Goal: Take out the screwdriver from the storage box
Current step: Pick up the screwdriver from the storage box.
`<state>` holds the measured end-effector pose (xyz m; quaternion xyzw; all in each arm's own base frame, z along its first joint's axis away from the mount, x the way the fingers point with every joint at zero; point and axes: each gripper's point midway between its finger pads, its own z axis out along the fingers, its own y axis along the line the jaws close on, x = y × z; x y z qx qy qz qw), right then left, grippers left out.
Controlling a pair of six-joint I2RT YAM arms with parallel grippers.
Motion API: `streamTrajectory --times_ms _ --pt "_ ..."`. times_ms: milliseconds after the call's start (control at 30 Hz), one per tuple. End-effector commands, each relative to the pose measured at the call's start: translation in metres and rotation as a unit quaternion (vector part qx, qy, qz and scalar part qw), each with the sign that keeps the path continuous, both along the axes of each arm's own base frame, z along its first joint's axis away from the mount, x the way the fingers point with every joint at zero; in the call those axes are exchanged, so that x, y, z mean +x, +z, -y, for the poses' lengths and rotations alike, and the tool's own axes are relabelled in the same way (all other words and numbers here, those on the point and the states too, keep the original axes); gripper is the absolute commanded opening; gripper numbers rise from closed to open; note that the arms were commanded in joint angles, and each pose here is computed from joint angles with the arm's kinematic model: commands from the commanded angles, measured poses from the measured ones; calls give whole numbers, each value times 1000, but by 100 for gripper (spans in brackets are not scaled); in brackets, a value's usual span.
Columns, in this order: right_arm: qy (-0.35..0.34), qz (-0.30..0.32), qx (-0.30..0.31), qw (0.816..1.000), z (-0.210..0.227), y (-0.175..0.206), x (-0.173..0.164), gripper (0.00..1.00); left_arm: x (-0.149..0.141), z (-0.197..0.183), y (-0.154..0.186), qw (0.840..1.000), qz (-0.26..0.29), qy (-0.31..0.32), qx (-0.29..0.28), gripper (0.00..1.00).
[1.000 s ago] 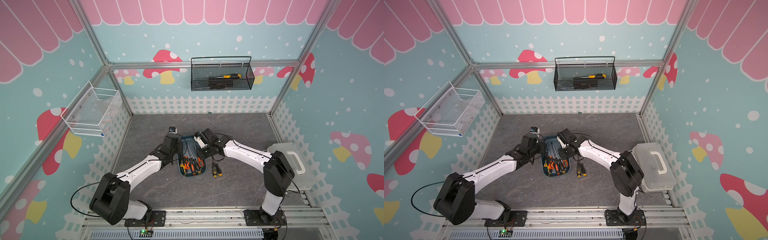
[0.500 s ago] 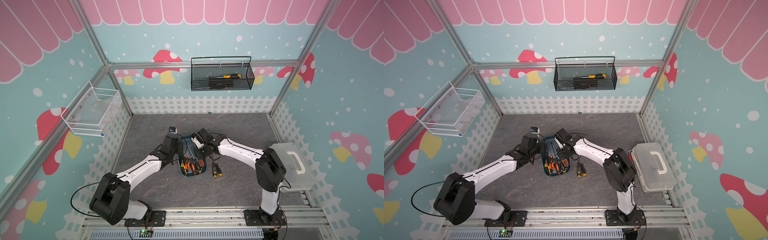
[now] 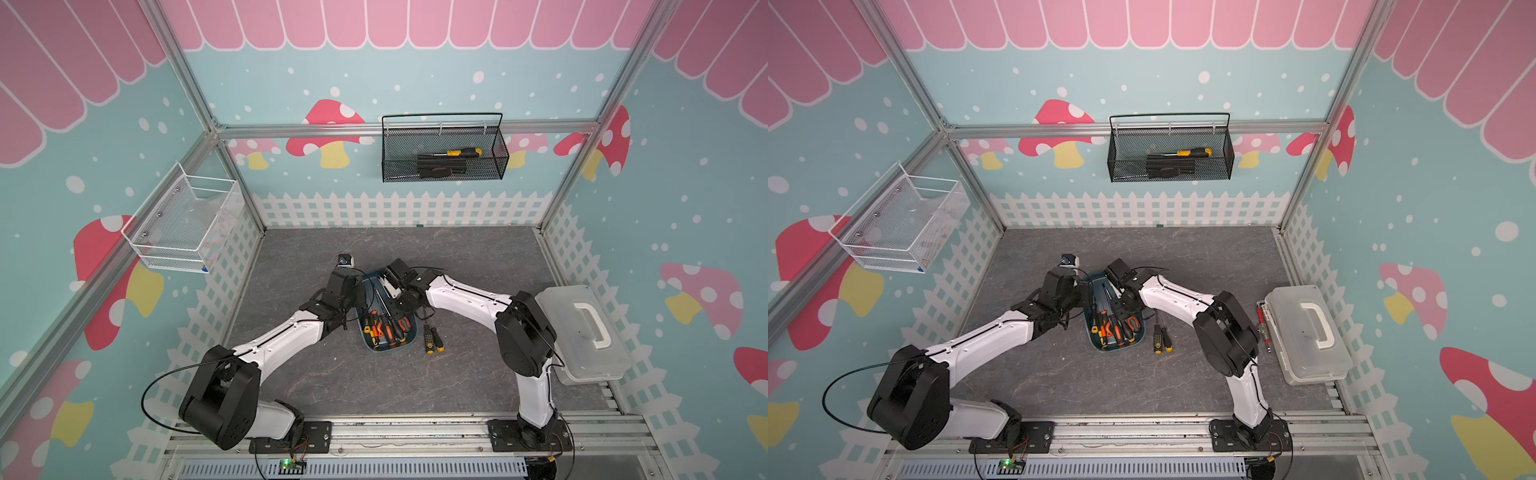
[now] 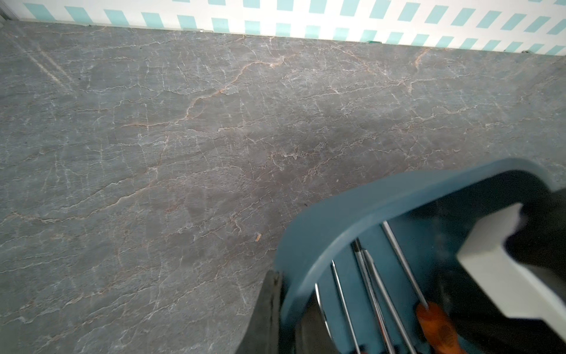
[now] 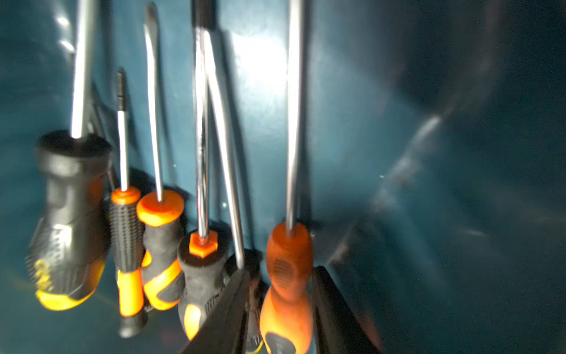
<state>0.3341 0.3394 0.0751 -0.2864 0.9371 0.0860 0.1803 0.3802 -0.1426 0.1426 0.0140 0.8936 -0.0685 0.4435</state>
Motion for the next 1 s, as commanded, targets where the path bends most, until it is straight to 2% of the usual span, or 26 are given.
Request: streamTrajectory --times_ms 0,167,467,633,967 --pt "-19 -14 -67 997 26 -30 2 36 2 0 23 999 37 0 -13 0" --pt "-29 -16 -76 997 31 -37 5 33 2 0 24 999 39 -1 -15 0" --pt "-37 -27 -75 996 34 -48 7 14 0 0 26 999 42 -2 -15 0" --pt "-38 -25 -55 997 28 -42 7 0 0 0 26 999 42 -2 -15 0" --pt "-23 9 44 999 11 13 -2 0 2 -2 21 999 37 0 -9 0"
